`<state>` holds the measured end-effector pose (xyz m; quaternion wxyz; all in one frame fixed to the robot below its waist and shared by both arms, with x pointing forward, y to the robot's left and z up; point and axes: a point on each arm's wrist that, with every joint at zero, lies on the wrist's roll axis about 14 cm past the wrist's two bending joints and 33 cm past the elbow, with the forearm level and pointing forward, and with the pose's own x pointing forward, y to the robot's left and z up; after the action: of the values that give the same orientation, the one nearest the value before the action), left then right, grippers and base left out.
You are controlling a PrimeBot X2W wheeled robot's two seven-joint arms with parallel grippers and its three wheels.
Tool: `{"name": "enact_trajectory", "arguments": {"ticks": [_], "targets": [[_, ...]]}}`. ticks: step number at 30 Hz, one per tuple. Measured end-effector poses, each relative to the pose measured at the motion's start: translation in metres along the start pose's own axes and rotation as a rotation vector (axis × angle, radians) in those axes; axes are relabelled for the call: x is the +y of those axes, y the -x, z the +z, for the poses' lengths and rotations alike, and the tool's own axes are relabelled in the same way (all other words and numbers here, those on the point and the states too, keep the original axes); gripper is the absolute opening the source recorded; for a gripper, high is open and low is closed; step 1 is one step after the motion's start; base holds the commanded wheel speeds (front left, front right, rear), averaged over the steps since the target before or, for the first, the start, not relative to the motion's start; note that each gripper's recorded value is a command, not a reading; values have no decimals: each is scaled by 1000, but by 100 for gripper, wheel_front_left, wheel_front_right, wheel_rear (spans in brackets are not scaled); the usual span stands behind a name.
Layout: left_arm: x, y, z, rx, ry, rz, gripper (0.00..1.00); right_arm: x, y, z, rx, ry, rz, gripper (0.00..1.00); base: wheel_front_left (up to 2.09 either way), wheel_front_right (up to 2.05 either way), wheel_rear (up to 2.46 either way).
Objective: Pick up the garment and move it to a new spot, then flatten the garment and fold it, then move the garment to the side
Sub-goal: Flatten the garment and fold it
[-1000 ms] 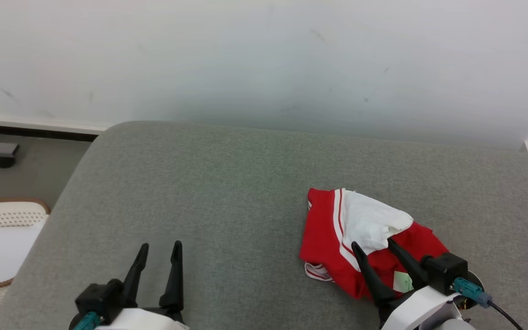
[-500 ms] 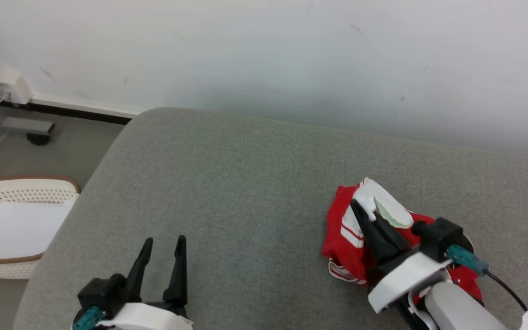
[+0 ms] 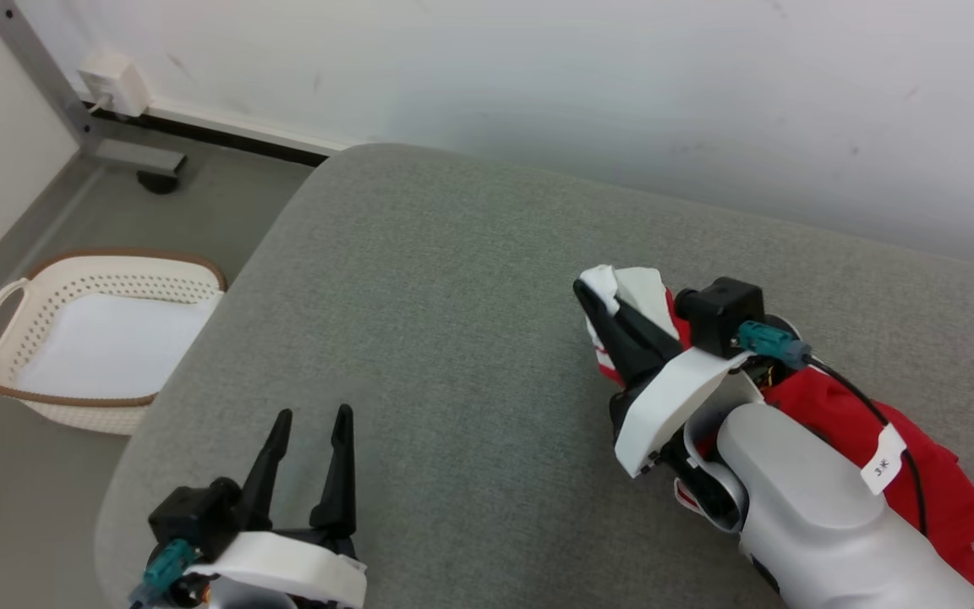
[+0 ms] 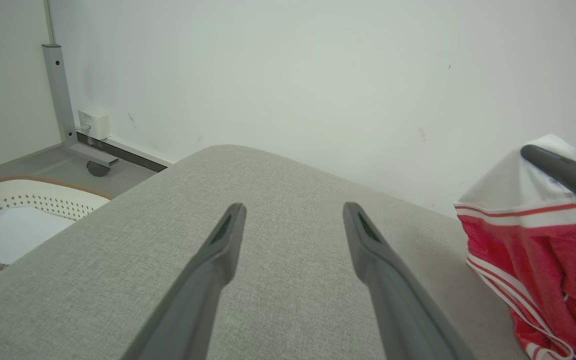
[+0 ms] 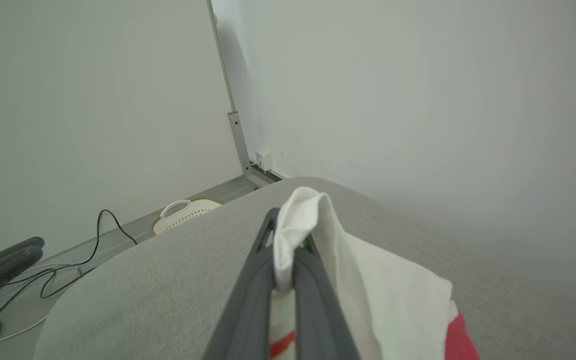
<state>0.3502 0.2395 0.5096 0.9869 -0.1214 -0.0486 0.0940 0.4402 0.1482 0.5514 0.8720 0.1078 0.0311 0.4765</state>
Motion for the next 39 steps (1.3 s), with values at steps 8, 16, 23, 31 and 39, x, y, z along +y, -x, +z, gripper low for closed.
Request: {"name": "enact_trajectory", "arguments": {"ticks": [8, 16, 23, 31, 39], "targets": [[15, 4, 2, -4, -11, 49, 100, 25, -6, -28, 98, -37, 69, 100, 0, 0, 0], [-8, -3, 0, -5, -9, -30, 100, 13, 12, 23, -37, 8, 36, 100, 0, 0, 0], [-42, -8, -4, -1, 10, -132, 100, -54, 86, 71, -192, 74, -169, 100, 0, 0, 0], [-79, -15, -7, 1, 24, -231, 100, -95, 196, 70, -293, 103, -432, 100, 0, 0, 0], [-98, -18, -10, 10, 36, -282, 100, -101, 258, 6, -260, -83, -636, 100, 0, 0, 0]]}}
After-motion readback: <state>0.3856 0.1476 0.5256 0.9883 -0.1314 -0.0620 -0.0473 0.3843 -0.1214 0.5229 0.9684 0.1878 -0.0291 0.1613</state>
